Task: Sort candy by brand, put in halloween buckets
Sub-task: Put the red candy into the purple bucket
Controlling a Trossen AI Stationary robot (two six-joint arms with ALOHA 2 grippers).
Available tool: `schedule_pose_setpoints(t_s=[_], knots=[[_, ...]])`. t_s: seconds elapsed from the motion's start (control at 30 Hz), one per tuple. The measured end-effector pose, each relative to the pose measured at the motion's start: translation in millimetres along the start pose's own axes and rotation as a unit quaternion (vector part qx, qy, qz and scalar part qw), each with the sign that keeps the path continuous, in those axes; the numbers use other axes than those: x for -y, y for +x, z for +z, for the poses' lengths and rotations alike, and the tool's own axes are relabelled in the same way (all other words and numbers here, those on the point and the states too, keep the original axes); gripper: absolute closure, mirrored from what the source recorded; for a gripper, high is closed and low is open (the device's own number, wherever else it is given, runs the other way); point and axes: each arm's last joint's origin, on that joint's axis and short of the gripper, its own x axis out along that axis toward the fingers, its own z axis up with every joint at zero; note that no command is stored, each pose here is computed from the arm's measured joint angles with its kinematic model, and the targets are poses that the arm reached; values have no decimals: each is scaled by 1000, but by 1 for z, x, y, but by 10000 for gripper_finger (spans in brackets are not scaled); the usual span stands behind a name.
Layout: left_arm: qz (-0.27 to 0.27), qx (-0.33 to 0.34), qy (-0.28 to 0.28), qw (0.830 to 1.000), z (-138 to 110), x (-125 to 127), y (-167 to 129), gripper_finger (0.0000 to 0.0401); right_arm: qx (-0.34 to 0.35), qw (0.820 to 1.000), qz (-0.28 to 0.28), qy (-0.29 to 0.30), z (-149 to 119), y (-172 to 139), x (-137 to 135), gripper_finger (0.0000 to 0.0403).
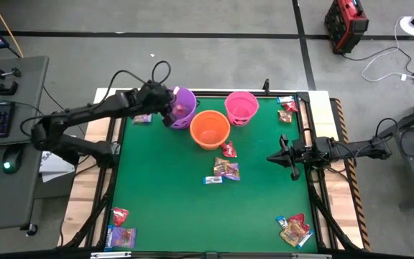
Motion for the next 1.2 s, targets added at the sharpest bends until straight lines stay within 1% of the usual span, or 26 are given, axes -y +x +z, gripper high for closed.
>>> schedule_pose_setpoints(t_s=[0.1,0.13,0.17,0.23,0.3,0.37,0.43,0.5,0.57,0.63,0.7,0.83,0.97,1.1,1.2], knots=[[24,-6,-4,1000,12,-4,-4,229,0,1000,0,0,0,0,0,402],[44,-10,-1,999,16,-6,-7,217,0,1000,0,0,0,0,0,402],[77,-14,-4,997,20,-11,-11,207,0,1000,0,0,0,0,0,402],[144,-28,-35,989,27,-27,-18,192,0,1000,0,0,0,0,0,402],[178,-54,-73,980,27,-49,-22,184,0,1000,0,0,0,0,0,402],[178,-85,-125,972,20,-73,-19,183,0,1000,0,0,0,0,0,402],[161,-134,-179,961,6,-94,-8,184,0,1000,0,0,0,0,0,402],[146,-193,-221,945,-9,-108,6,188,0,1000,0,0,0,0,0,402],[145,-251,-239,927,-22,-116,20,191,0,1000,0,0,0,0,0,402],[146,-302,-238,912,-33,-121,36,193,0,1000,0,0,0,0,0,402],[152,-339,-233,899,-41,-123,51,194,0,1000,0,0,0,0,0,402],[150,-399,-225,876,-57,-126,81,195,0,1000,0,0,0,0,0,402],[142,-457,-222,849,-74,-127,104,195,0,1000,0,0,0,0,0,402],[154,-484,-220,833,-85,-131,117,195,0,1000,0,0,0,0,0,402],[158,-487,-224,829,-88,-132,119,195,0,1000,0,0,0,0,0,402]])
